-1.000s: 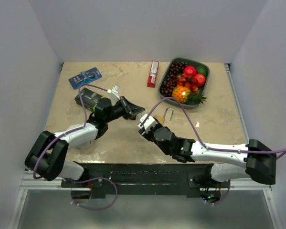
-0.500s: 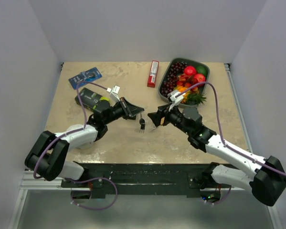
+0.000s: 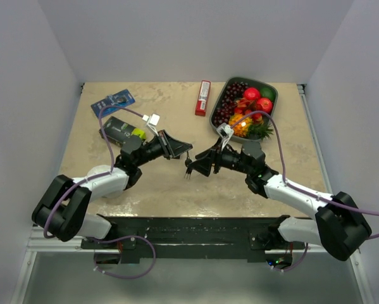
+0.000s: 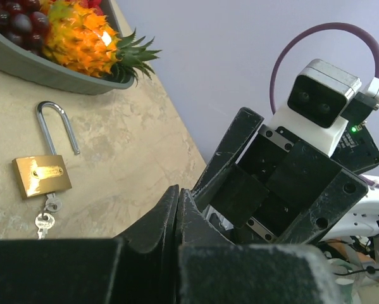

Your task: Unlock with the key

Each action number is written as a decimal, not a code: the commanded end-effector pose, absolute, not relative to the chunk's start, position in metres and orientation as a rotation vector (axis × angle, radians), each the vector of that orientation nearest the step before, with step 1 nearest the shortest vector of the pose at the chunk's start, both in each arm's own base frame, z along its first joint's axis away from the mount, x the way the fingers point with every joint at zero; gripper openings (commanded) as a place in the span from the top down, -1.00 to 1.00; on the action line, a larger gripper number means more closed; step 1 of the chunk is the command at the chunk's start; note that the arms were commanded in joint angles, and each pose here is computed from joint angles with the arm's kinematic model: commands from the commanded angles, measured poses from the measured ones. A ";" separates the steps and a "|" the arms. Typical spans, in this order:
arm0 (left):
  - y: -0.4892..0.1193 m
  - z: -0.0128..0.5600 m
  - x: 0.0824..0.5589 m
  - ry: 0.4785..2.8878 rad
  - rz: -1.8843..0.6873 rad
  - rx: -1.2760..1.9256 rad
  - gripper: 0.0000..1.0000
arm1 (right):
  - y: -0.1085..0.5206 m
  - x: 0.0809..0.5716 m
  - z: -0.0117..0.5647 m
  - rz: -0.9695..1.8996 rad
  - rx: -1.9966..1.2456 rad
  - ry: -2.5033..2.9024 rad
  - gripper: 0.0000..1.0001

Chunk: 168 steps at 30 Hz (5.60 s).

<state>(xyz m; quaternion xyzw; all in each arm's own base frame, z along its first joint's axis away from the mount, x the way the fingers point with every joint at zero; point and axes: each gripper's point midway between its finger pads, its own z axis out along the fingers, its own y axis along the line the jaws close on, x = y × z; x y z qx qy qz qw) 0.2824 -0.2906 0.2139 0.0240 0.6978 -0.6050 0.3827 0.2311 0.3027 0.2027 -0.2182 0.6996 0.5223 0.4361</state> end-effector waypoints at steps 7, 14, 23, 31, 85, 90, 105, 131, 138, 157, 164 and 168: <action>-0.288 0.258 0.270 1.580 -1.589 0.170 1.00 | 0.316 0.224 0.224 1.438 -0.586 1.635 -0.20; -0.288 0.262 0.270 1.567 -1.593 0.175 1.00 | 0.320 0.225 0.227 1.464 -0.587 1.610 0.04; -0.289 0.263 0.269 1.561 -1.603 0.189 1.00 | 0.321 0.226 0.228 1.473 -0.596 1.593 0.42; -0.290 0.262 0.269 1.562 -1.582 0.214 1.00 | 0.322 0.226 0.229 1.479 -0.584 1.581 1.00; -0.233 0.043 0.363 2.631 -0.208 0.545 -0.85 | 0.222 0.261 0.210 0.932 -0.309 1.683 1.00; -0.230 0.035 0.364 2.652 -0.147 0.544 -0.85 | 0.219 0.259 0.206 0.916 -0.311 1.695 1.00; -0.223 0.025 0.365 2.664 -0.012 0.563 -0.43 | 0.217 0.258 0.203 0.910 -0.310 1.694 1.00; -0.241 0.012 0.362 2.696 -0.141 0.562 0.81 | 0.210 0.259 0.194 0.847 -0.317 1.716 1.00; -0.279 0.062 0.372 2.574 -0.636 0.338 1.00 | 0.208 0.260 0.179 0.793 -0.345 1.798 1.00; -0.284 0.246 0.330 1.701 -1.576 0.159 1.00 | 0.330 0.243 0.171 0.857 -0.455 1.988 1.00; -0.279 0.272 0.304 1.536 -1.679 0.212 1.00 | 0.342 0.252 0.199 0.904 -0.348 2.011 1.00; -0.276 0.265 0.315 1.577 -1.574 0.194 1.00 | 0.338 0.255 0.196 0.855 -0.329 2.055 1.00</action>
